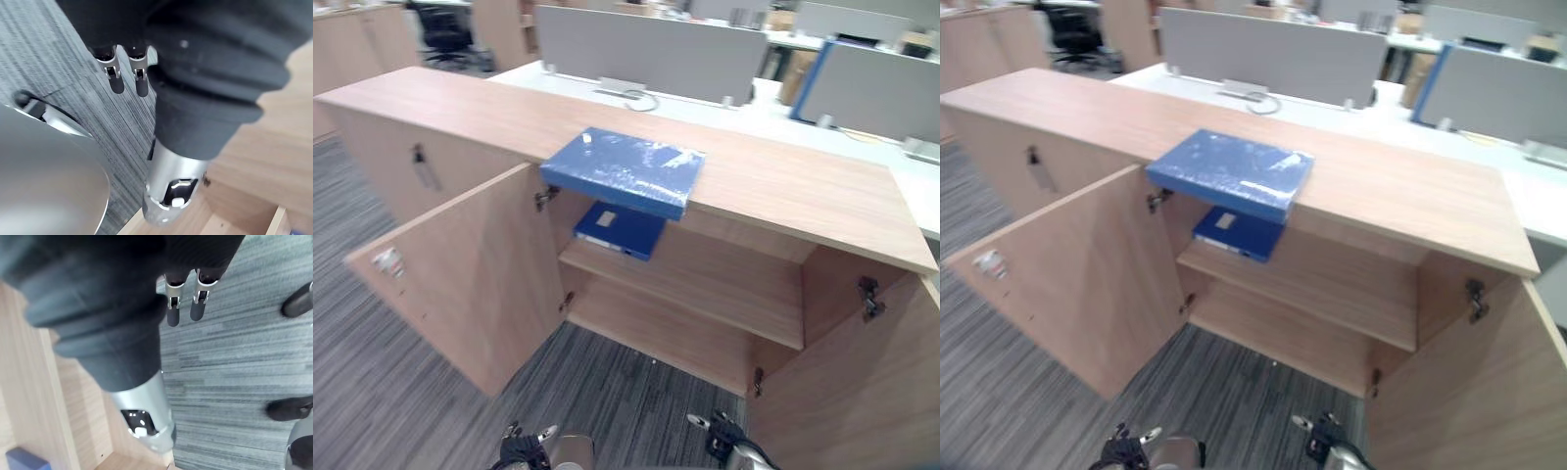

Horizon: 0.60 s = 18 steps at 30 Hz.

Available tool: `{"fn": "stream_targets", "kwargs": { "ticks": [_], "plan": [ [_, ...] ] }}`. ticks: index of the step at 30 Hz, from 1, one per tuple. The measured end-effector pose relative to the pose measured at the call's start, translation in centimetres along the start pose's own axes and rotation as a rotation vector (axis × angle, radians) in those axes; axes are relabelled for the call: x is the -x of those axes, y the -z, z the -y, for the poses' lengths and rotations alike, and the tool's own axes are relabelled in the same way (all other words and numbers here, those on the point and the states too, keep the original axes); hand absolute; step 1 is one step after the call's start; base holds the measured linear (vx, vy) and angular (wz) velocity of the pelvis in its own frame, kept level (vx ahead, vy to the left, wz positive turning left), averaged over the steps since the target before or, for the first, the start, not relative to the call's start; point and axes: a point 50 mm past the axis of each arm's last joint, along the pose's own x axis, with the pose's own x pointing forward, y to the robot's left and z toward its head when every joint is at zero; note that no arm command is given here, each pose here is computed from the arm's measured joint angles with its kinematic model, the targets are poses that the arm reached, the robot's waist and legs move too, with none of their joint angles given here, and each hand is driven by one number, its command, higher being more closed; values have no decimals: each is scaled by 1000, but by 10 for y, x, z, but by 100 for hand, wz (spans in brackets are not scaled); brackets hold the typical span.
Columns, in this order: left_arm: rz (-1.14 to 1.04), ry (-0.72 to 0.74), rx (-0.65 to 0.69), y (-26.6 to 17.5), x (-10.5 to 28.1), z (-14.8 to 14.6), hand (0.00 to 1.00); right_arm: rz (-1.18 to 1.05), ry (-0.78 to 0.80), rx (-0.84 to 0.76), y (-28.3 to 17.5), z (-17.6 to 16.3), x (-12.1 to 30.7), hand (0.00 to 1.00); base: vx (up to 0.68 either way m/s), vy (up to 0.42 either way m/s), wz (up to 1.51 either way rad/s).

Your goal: Walk over to the cabinet, pick up the folder, carry it to the office cabinet, place the folder inside the office cabinet, then close the office cabinet door

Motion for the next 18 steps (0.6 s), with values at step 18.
{"fn": "stream_targets", "kwargs": {
  "ticks": [18],
  "plan": [
    [-35,30,-111,3,-3,0,0,-36,-18,70,17,-1,4,0,54,140,-47]
  ]
}}
